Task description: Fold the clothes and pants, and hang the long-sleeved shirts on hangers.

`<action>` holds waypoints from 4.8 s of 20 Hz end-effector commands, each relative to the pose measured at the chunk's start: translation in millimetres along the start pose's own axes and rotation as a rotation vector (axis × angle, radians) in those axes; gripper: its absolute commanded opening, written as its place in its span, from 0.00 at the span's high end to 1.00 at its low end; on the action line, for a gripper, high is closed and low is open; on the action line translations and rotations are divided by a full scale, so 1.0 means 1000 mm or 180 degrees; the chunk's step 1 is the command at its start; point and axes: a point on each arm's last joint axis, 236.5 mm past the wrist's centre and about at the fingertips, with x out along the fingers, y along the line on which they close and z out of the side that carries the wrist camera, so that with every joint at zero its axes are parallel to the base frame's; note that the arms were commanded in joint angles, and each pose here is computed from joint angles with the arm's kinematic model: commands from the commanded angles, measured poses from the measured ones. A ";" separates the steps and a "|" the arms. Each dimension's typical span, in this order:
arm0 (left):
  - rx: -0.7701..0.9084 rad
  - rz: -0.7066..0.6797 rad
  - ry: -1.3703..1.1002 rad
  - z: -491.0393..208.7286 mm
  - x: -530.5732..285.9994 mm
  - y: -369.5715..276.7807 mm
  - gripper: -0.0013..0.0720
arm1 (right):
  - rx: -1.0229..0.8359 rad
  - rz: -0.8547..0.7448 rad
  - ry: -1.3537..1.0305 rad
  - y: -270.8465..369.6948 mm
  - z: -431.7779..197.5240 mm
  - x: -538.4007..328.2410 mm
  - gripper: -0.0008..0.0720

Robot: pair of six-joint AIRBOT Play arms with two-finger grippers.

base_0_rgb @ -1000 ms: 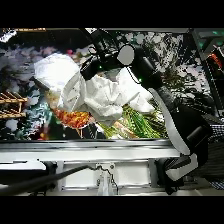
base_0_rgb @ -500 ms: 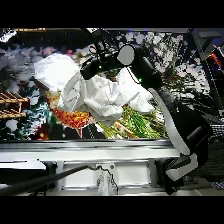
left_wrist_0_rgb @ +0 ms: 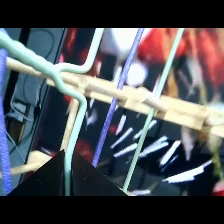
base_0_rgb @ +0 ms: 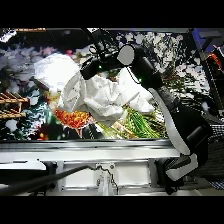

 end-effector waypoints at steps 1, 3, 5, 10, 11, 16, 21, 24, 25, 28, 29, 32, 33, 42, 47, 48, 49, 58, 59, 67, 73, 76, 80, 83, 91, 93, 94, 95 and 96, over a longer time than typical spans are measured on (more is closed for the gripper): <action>-0.0073 0.0050 -0.0151 0.019 -0.025 0.009 0.96 | 0.0001 -0.0001 -0.0001 0.000 0.000 0.000 0.95; -0.0304 0.0093 -0.0382 0.039 -0.058 0.024 0.97 | 0.0000 -0.0002 0.0002 0.000 0.000 0.000 0.95; -0.0572 0.0122 -0.0665 0.060 -0.097 0.040 0.97 | 0.0001 -0.0002 0.0002 0.000 0.000 0.000 0.95; -0.1630 -0.0199 -0.1724 0.125 -0.223 0.063 0.97 | 0.0001 -0.0002 0.0001 0.000 0.000 0.000 0.95; -0.1943 -0.0366 -0.2019 0.140 -0.254 0.066 0.97 | -0.0005 -0.0013 -0.0002 -0.001 0.000 0.000 0.95; -0.2106 -0.1917 -0.2354 0.178 -0.382 -0.039 0.97 | 0.0042 -0.0179 -0.0094 -0.014 0.007 -0.001 0.95; -0.1103 -0.2982 -0.2248 0.126 -0.496 -0.162 0.97 | 0.0035 -0.0222 -0.0073 -0.017 0.006 -0.001 0.95; -0.0607 -0.3133 -0.2313 0.074 -0.527 -0.195 0.97 | 0.0035 -0.0210 -0.0029 -0.016 0.002 -0.001 0.95; -0.0473 -0.3125 -0.2272 0.056 -0.527 -0.202 0.97 | 0.0036 -0.0195 0.0011 -0.015 -0.001 -0.001 0.95; -0.0141 -0.3213 -0.2165 0.013 -0.525 -0.223 0.97 | 0.0042 -0.0118 0.0212 -0.009 -0.016 -0.002 0.95; -0.0033 -0.3267 -0.2259 0.005 -0.529 -0.230 0.97 | 0.0043 -0.0085 0.0300 -0.007 -0.022 -0.002 0.95; 0.0193 -0.3544 -0.2438 -0.012 -0.542 -0.250 0.97 | 0.0048 -0.0014 0.0487 -0.001 -0.036 -0.004 0.95; 0.0247 -0.3645 -0.2478 -0.014 -0.545 -0.256 0.97 | 0.0047 -0.0008 0.0500 -0.001 -0.037 -0.004 0.95; 0.0402 -0.3656 -0.2540 0.017 -0.516 -0.280 0.97 | 0.0094 0.0253 0.0763 0.023 -0.054 -0.015 0.95; 0.0263 -0.4568 -0.2614 0.050 -0.527 -0.322 0.97 | 0.0005 0.0248 0.0640 0.032 -0.039 -0.033 0.95; 0.0167 -0.4839 -0.2514 0.055 -0.524 -0.334 0.97 | -0.0012 0.0236 0.0607 0.034 -0.036 -0.038 0.95; 0.0042 -0.5195 -0.2357 0.059 -0.522 -0.347 0.97 | -0.0034 0.0222 0.0579 0.035 -0.033 -0.042 0.95; -0.1348 -0.6791 -0.1351 0.085 -0.455 -0.419 0.97 | -0.0150 0.0421 0.0472 0.074 -0.019 -0.088 0.95; -0.1423 -0.6872 -0.1469 0.089 -0.457 -0.417 0.97 | -0.0158 0.0475 0.0473 0.081 -0.019 -0.094 0.95; -0.1092 -0.8455 -0.1182 0.090 -0.510 -0.399 0.97 | -0.0003 0.1186 0.0881 0.143 -0.045 -0.134 0.94; -0.0931 -0.8733 -0.1279 0.088 -0.552 -0.403 0.97 | -0.0089 0.1148 0.1152 0.156 -0.066 -0.173 0.71; -0.0847 -0.8789 -0.1448 0.088 -0.569 -0.389 0.97 | -0.0297 0.0235 0.1222 0.113 -0.078 -0.204 0.67; -0.0714 -0.8826 -0.1627 0.087 -0.586 -0.374 0.97 | -0.1144 -0.2158 0.0558 -0.008 -0.021 -0.319 0.69; -0.0668 -0.8865 -0.1605 0.085 -0.593 -0.370 0.97 | -0.2050 -0.2928 0.0326 -0.027 0.025 -0.374 0.49; -0.0617 -0.8907 -0.1520 0.081 -0.599 -0.371 0.97 | -0.2225 -0.1680 0.0401 -0.040 -0.010 -0.245 0.06; -0.0618 -0.8906 -0.1521 0.081 -0.599 -0.371 0.97 | -0.2202 -0.1445 0.0323 -0.042 -0.020 -0.225 0.06; -0.0616 -0.8908 -0.1520 0.081 -0.599 -0.371 0.97 | -0.2201 -0.1420 0.0331 -0.046 -0.024 -0.220 0.06; -0.0616 -0.8908 -0.1520 0.081 -0.599 -0.371 0.97 | -0.2184 -0.1406 0.0347 -0.049 -0.026 -0.216 0.06; -0.0616 -0.8906 -0.1520 0.081 -0.599 -0.371 0.97 | -0.2176 -0.1408 0.0326 -0.051 -0.025 -0.212 0.06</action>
